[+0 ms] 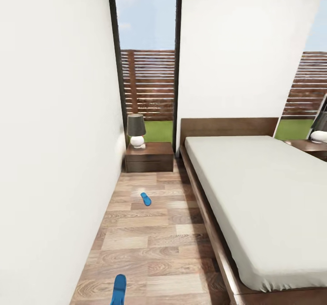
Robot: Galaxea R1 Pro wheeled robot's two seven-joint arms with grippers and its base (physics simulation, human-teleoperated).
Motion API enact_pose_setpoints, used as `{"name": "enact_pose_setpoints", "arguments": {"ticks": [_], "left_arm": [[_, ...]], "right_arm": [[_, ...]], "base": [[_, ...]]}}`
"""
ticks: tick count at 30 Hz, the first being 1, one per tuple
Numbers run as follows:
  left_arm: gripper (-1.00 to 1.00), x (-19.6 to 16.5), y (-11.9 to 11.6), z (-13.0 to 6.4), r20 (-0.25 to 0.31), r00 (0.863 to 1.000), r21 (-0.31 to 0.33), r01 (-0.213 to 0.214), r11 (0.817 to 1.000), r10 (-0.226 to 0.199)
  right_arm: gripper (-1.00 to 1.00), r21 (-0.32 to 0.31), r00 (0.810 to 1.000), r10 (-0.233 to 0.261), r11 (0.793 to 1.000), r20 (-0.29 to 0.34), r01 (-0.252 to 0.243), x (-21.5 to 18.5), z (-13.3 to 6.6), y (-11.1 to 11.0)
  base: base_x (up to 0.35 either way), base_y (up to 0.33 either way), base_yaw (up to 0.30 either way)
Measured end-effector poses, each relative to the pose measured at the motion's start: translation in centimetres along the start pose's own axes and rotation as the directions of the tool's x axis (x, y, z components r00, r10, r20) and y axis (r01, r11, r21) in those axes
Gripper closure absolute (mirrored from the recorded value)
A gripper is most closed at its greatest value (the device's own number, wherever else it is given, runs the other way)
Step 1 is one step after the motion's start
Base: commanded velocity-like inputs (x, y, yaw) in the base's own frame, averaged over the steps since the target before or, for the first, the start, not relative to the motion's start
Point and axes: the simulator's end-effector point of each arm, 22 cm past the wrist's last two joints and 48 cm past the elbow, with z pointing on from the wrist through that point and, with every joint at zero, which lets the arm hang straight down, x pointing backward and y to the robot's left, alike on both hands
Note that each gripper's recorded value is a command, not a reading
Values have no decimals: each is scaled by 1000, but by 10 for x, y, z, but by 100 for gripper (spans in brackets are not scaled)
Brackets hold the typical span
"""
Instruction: In the bedroom, move the book from the bed onto either nightstand, and place the two sandals side by side next to the bed.
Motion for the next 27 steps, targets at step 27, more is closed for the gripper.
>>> {"name": "enact_pose_setpoints", "arguments": {"ticks": [27], "left_arm": [[100,1,-1,0,-1,1000,1,-1,1000,1]], "right_arm": [[-100,-2,1000,-1,1000,0,1,0,0,0]], "base": [[284,0,9]]}}
